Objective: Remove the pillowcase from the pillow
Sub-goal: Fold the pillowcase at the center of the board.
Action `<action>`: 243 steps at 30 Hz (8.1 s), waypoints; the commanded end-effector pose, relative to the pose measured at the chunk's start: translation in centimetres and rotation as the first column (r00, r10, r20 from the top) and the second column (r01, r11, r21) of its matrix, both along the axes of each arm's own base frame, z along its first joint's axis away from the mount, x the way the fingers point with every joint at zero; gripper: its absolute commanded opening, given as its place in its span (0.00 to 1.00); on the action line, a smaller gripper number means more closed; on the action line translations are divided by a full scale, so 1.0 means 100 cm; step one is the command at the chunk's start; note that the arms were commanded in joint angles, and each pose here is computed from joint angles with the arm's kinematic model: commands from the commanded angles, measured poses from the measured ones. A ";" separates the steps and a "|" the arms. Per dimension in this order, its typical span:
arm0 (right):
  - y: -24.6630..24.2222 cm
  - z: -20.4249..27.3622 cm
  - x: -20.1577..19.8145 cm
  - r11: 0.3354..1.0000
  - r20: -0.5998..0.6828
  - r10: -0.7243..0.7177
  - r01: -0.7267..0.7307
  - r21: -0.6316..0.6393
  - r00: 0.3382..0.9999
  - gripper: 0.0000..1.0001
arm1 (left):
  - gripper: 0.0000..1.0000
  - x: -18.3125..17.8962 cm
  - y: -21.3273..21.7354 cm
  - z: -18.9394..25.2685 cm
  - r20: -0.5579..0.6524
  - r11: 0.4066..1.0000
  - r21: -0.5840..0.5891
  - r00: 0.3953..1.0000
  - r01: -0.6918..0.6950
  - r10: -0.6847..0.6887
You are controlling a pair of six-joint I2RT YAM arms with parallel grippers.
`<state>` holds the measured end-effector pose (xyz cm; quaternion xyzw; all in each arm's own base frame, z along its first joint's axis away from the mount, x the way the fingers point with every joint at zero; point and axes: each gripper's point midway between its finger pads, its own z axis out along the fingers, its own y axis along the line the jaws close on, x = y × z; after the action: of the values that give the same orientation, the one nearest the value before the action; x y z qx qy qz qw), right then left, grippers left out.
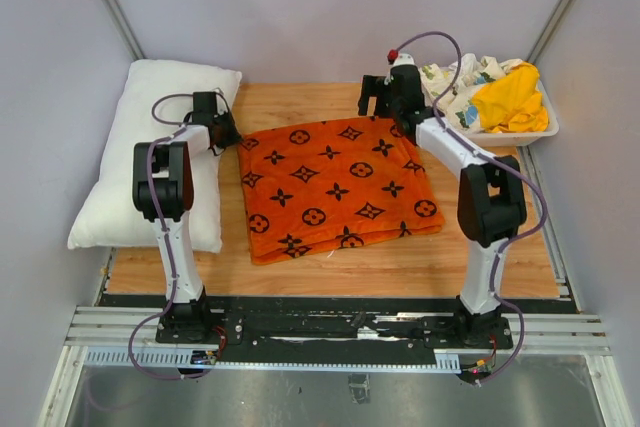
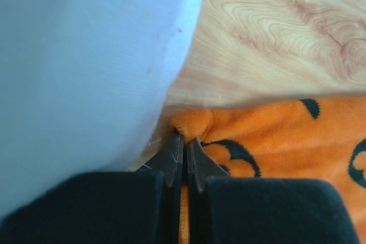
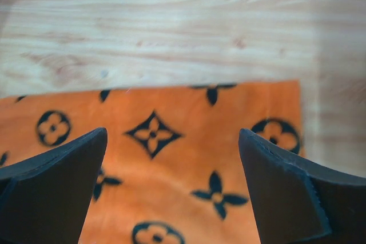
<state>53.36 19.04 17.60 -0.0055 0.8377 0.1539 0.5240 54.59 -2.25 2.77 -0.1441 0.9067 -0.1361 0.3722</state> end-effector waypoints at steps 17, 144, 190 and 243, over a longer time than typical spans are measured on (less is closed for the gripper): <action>-0.067 -0.079 0.115 0.973 -0.188 0.020 -0.062 -0.223 0.982 0.63 | 0.00 0.021 0.055 0.016 -0.048 0.987 0.139 0.995 -0.082 0.089; -0.170 -0.117 -0.158 0.789 -0.392 -0.225 0.403 0.464 0.892 0.31 | 0.25 -0.200 -0.060 0.043 0.173 0.997 -0.070 0.984 -0.020 0.032; -0.081 -0.072 -0.146 0.929 -0.250 0.039 0.057 0.367 0.968 0.10 | 0.00 -0.194 -0.133 0.062 0.238 0.983 -0.034 0.957 0.178 -0.165; -0.211 -0.104 -0.175 0.782 -0.214 -0.488 0.532 0.324 0.846 0.77 | 0.00 -0.195 -0.132 -0.018 0.078 0.989 -0.041 0.987 0.144 -0.140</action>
<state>37.86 1.93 8.04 0.3086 0.7684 0.2739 0.4892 35.35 -18.95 2.46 -0.0738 0.8738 -0.2553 0.4073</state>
